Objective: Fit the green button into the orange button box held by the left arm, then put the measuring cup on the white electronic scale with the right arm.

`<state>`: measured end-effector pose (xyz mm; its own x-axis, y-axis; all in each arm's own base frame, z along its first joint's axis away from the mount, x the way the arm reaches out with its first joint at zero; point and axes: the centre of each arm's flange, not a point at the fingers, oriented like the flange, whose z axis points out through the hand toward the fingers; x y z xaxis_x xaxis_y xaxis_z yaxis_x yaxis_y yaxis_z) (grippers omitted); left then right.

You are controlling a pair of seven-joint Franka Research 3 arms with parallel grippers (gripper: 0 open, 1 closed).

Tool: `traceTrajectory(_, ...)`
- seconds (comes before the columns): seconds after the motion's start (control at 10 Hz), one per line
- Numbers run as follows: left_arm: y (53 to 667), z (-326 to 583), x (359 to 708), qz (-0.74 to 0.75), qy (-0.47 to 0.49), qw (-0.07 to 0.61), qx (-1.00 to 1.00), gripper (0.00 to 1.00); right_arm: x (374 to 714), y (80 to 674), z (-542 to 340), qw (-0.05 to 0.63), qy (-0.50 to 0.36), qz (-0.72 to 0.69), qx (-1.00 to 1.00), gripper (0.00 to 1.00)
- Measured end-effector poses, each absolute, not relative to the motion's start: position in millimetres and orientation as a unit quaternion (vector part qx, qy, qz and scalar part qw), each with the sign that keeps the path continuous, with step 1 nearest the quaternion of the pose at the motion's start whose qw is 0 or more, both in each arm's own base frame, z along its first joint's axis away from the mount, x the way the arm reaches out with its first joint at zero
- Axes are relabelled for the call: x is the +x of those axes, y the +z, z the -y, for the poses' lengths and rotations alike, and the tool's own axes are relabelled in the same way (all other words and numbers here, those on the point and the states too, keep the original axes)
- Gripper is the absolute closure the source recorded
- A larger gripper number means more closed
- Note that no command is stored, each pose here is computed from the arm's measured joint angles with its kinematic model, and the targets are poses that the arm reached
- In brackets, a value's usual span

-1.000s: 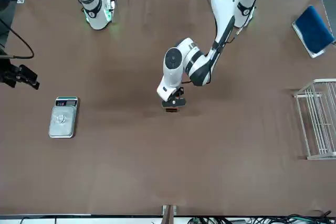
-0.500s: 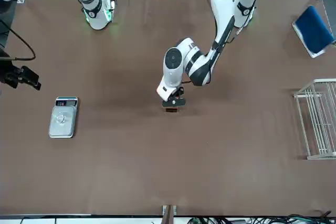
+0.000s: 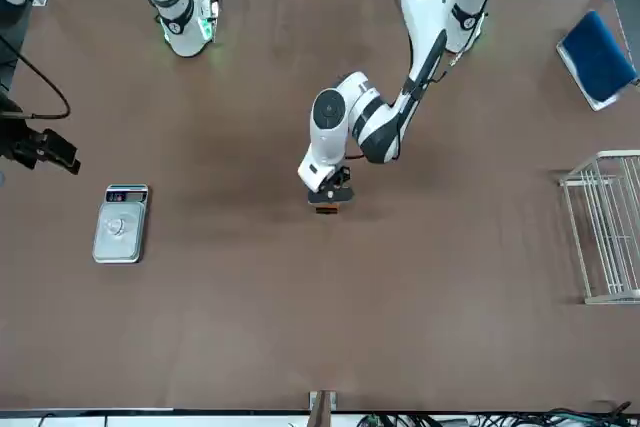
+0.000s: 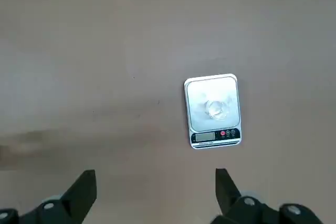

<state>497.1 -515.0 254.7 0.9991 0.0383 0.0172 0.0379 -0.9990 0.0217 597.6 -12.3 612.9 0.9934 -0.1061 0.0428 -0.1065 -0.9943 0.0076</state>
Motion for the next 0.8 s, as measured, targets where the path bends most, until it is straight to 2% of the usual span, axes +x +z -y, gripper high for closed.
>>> traceTrajectory(0.8,250.9,514.4,495.4,-0.019,0.009,0.012,1.0,0.99,599.7,607.7,14.8,0.006,0.016,0.057,0.998,0.0)
